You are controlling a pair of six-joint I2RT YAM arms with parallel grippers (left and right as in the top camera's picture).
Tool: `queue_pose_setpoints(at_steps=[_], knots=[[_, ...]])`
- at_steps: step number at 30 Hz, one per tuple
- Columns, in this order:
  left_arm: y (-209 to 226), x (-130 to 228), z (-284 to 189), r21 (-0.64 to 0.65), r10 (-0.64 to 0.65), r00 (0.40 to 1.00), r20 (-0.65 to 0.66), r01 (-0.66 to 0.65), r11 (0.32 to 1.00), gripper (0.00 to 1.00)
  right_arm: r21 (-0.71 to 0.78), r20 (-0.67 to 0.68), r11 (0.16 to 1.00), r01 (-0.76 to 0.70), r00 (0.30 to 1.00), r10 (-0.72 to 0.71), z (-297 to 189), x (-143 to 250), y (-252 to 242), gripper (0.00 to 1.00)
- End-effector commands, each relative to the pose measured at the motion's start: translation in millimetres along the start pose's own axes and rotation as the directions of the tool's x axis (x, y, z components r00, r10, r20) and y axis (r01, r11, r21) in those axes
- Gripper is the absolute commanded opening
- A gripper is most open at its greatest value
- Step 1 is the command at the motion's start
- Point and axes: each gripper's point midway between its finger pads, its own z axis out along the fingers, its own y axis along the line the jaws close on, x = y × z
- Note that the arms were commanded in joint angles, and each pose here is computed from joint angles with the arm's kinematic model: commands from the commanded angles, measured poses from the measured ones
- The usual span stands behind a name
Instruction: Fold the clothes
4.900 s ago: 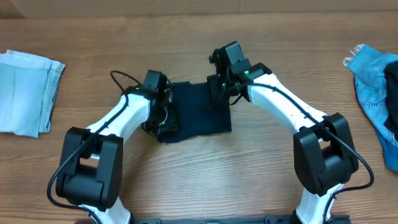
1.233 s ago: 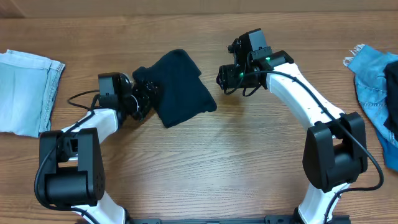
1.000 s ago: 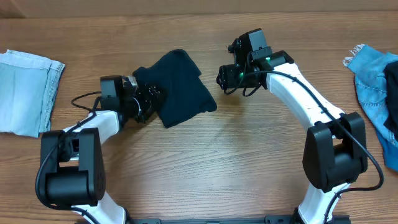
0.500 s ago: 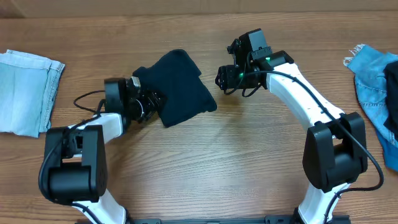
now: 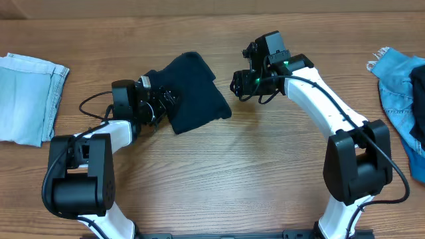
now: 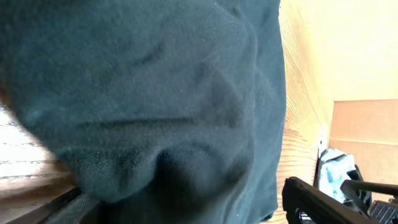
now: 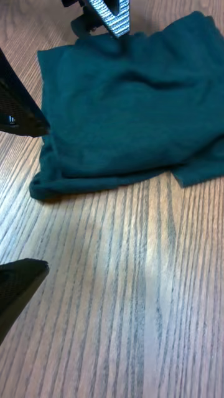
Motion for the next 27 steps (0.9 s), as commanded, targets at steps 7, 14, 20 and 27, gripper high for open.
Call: queue_pose_setpoints(at_steps=[7,14,20,27], knots=[[24,1,11,-0.145,-0.033,0.996,0.088,0.046,0.988,0.79,-0.009,0.003,1.0,0.01,1.0,-0.01,-3,-1,3,0.64],[10,4,17,-0.11,-0.032,0.995,0.091,0.042,0.993,0.55,-0.006,-0.011,1.0,0.005,1.0,-0.005,-3,3,2,0.6],[9,-3,14,-0.091,-0.036,0.994,0.101,0.045,0.995,0.36,-0.004,-0.021,1.0,0.002,1.0,-0.002,-3,5,2,0.58],[-9,-26,-1,0.049,-0.05,0.994,0.101,0.045,0.998,0.05,-0.004,-0.021,1.0,0.002,1.0,-0.002,-3,5,2,0.58]])
